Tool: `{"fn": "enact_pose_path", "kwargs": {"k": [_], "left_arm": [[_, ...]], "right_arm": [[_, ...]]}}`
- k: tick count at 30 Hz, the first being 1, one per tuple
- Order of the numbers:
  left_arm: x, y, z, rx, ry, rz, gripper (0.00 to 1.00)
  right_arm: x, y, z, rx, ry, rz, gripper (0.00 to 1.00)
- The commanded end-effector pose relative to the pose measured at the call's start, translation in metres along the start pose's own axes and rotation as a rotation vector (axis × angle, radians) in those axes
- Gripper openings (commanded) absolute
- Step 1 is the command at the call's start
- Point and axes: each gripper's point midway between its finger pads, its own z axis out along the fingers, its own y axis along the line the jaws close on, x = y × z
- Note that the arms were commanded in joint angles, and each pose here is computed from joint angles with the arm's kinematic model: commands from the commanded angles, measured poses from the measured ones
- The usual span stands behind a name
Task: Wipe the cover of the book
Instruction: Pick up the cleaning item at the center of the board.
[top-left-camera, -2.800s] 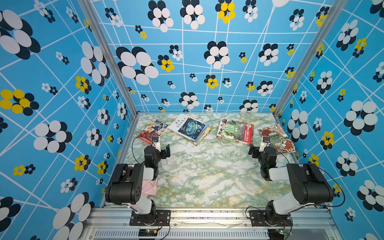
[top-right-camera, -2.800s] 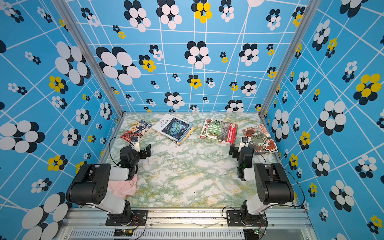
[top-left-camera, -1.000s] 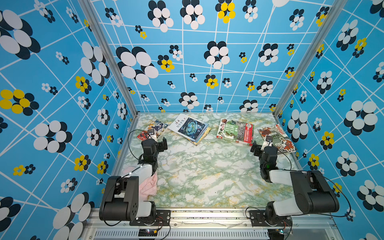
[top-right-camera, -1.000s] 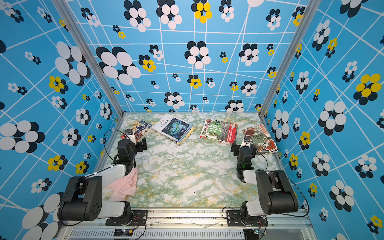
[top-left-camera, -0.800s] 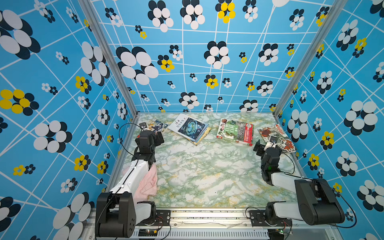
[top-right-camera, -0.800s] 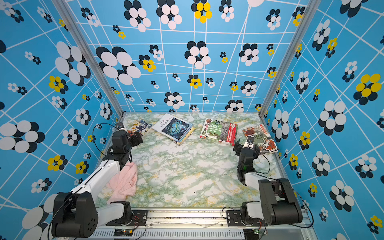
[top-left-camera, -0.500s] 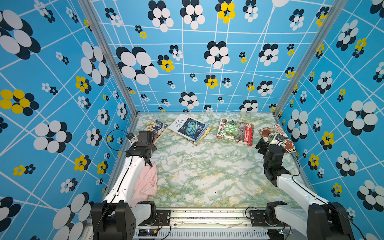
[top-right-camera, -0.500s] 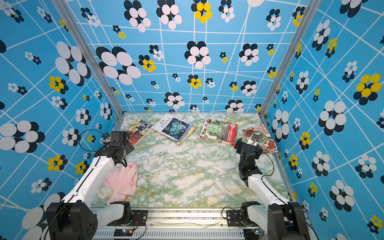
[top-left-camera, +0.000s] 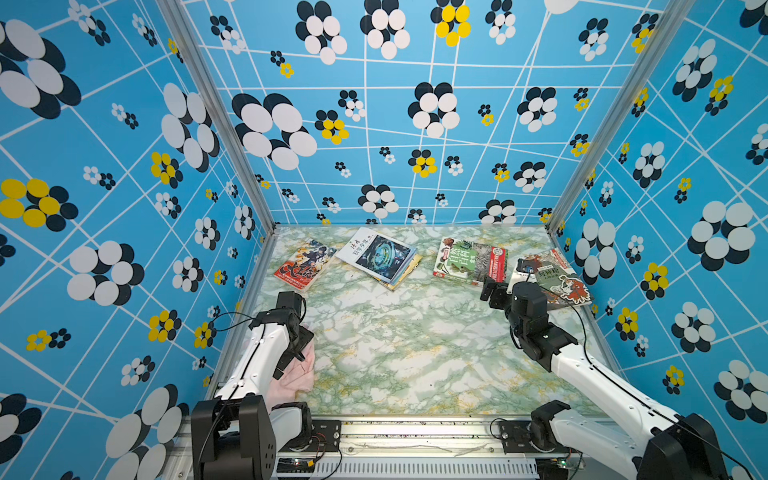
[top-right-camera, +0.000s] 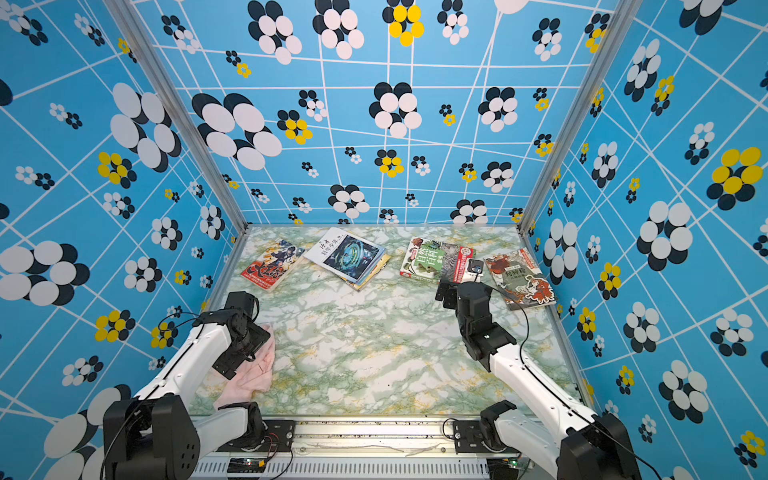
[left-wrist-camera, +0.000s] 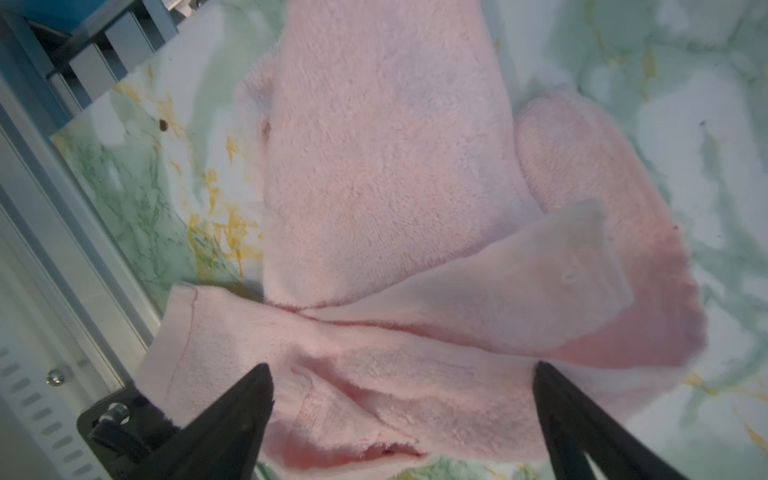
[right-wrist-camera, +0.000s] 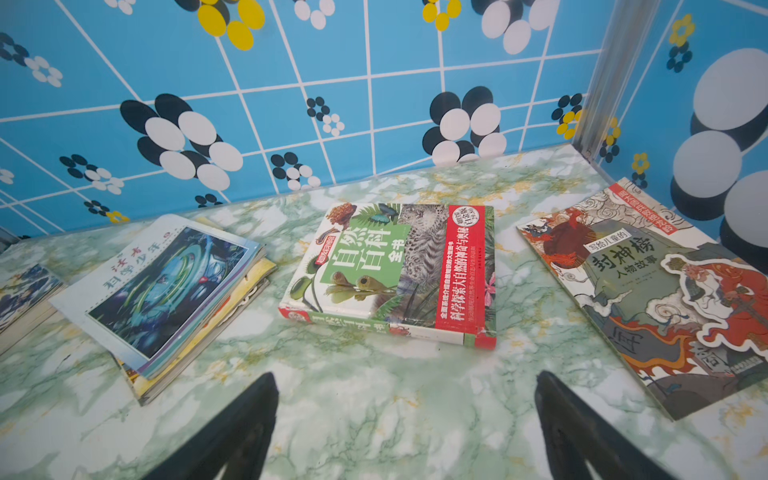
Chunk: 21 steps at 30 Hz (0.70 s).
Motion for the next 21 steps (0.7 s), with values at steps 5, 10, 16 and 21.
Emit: {"fn": "enact_pose_path", "kwargs": {"k": [5,10,16,21], "left_arm": [[0.007,-0.01,0.018,0.085,0.014,-0.019,0.92],[0.025,-0.021,0.033,0.182,0.058,-0.02,0.76],[0.041,-0.035,0.041,0.26,0.102,0.046,0.59],[0.065,-0.066,0.04,0.343,0.148,0.191,0.32]], "right_arm": [[0.003,0.025,-0.001,-0.07,0.055,-0.006,0.98],[0.007,0.038,-0.002,-0.115,0.089,-0.012,0.98],[0.012,0.049,-0.001,-0.165,0.127,0.009,0.98],[0.013,0.062,0.002,-0.218,0.15,0.047,0.99]]}}
